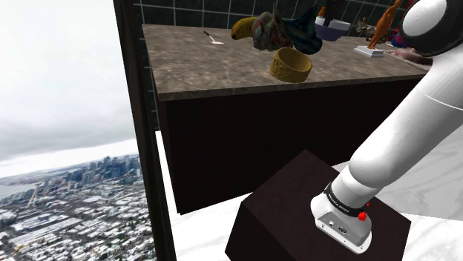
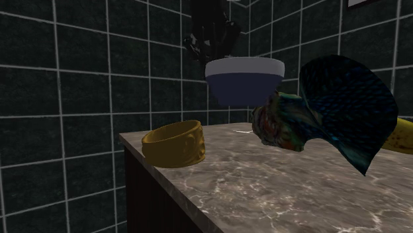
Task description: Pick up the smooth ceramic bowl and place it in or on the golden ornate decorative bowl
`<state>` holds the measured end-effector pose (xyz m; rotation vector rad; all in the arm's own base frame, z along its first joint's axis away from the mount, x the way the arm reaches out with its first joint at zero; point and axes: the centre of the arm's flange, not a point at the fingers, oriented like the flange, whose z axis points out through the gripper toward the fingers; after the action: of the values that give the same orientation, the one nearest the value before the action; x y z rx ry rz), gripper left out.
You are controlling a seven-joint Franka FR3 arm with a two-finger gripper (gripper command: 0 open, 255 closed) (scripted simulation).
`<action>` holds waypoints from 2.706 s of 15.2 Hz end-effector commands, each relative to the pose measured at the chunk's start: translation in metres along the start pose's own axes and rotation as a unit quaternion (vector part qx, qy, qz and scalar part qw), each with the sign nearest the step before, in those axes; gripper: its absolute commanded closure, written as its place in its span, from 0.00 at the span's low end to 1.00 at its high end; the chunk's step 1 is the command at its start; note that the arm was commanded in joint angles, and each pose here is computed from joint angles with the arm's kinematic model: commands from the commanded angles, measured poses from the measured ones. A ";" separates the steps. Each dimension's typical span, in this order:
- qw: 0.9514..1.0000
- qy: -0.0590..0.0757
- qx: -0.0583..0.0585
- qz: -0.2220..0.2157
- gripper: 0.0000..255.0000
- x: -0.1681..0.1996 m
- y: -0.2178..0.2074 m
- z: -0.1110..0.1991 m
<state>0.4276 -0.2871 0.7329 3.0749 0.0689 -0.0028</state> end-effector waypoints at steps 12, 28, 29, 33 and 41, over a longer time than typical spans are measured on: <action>1.000 0.000 0.000 0.000 1.00 0.017 -0.099 -0.048; 1.000 0.000 0.000 0.000 1.00 0.033 -0.201 -0.030; 1.000 0.000 0.000 0.000 1.00 0.033 -0.202 -0.025; 1.000 0.000 0.000 0.000 1.00 0.033 -0.203 -0.004; 1.000 0.000 0.000 0.000 1.00 0.033 -0.205 0.033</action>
<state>0.4516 -0.0831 0.6894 3.0748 0.0690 -0.0039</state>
